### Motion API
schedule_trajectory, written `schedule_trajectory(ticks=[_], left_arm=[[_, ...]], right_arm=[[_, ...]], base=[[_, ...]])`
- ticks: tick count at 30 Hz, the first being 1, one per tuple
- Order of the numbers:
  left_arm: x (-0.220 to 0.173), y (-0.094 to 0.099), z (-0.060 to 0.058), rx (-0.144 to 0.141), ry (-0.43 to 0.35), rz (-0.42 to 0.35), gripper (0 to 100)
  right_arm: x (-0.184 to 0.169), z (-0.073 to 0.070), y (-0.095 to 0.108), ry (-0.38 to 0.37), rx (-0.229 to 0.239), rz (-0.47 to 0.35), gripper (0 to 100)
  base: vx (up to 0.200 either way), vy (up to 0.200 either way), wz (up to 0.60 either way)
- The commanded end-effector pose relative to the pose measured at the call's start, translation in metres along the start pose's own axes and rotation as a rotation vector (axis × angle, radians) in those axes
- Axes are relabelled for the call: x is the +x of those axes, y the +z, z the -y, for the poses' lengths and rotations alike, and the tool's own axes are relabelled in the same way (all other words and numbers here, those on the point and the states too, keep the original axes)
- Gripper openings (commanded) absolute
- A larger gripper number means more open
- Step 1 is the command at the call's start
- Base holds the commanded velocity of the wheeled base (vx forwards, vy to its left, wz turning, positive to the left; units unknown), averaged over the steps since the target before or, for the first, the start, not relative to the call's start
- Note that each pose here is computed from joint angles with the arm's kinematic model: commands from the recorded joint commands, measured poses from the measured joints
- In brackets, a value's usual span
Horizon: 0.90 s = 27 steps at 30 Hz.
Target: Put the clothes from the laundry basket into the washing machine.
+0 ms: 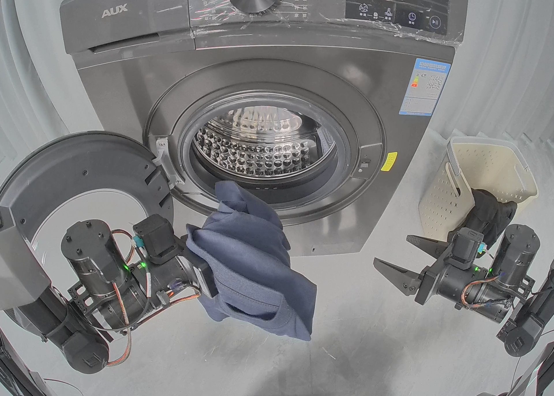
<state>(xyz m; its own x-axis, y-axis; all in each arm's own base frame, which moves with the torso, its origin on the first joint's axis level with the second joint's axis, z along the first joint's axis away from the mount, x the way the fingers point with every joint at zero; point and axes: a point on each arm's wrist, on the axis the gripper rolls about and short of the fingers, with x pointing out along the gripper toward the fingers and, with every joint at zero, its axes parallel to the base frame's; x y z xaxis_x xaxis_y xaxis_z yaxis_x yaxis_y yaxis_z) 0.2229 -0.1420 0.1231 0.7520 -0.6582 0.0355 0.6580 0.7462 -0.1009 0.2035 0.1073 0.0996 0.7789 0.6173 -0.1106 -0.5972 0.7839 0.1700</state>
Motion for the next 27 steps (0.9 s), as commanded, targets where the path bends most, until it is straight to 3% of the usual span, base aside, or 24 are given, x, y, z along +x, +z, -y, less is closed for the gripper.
schedule_trajectory(ticks=[1, 8, 16, 18, 20, 23, 27], left_arm=[[0.001, -0.003, 0.000, -0.002, 0.001, -0.010, 0], [0.001, -0.003, 0.000, -0.003, -0.001, -0.013, 0], [0.000, -0.006, 0.010, -0.003, -0.033, -0.025, 0], [0.000, -0.006, 0.010, -0.003, -0.033, -0.025, 0], [-0.003, -0.007, 0.018, -0.009, -0.054, -0.032, 0], [0.000, -0.007, 0.020, -0.031, -0.062, -0.032, 0], [0.015, -0.007, 0.019, -0.005, -0.052, -0.007, 0]], right_arm=[[0.000, 0.000, -0.001, 0.002, 0.000, -0.004, 100], [-0.001, -0.001, 0.000, 0.006, -0.004, 0.002, 100], [-0.010, -0.024, -0.008, 0.106, -0.009, -0.045, 100], [-0.010, -0.024, -0.008, 0.106, -0.009, -0.045, 100], [-0.013, -0.035, -0.004, 0.147, -0.023, -0.025, 100], [-0.016, -0.039, 0.006, 0.167, -0.032, 0.022, 100], [-0.017, -0.041, 0.008, 0.175, -0.034, 0.033, 100]], base=[[0.200, 0.000, 0.00], [0.200, 0.000, 0.00], [0.000, 0.000, 0.00], [0.000, 0.000, 0.00], [0.000, 0.000, 0.00], [0.000, 0.000, 0.00], [0.000, 0.000, 0.00]])
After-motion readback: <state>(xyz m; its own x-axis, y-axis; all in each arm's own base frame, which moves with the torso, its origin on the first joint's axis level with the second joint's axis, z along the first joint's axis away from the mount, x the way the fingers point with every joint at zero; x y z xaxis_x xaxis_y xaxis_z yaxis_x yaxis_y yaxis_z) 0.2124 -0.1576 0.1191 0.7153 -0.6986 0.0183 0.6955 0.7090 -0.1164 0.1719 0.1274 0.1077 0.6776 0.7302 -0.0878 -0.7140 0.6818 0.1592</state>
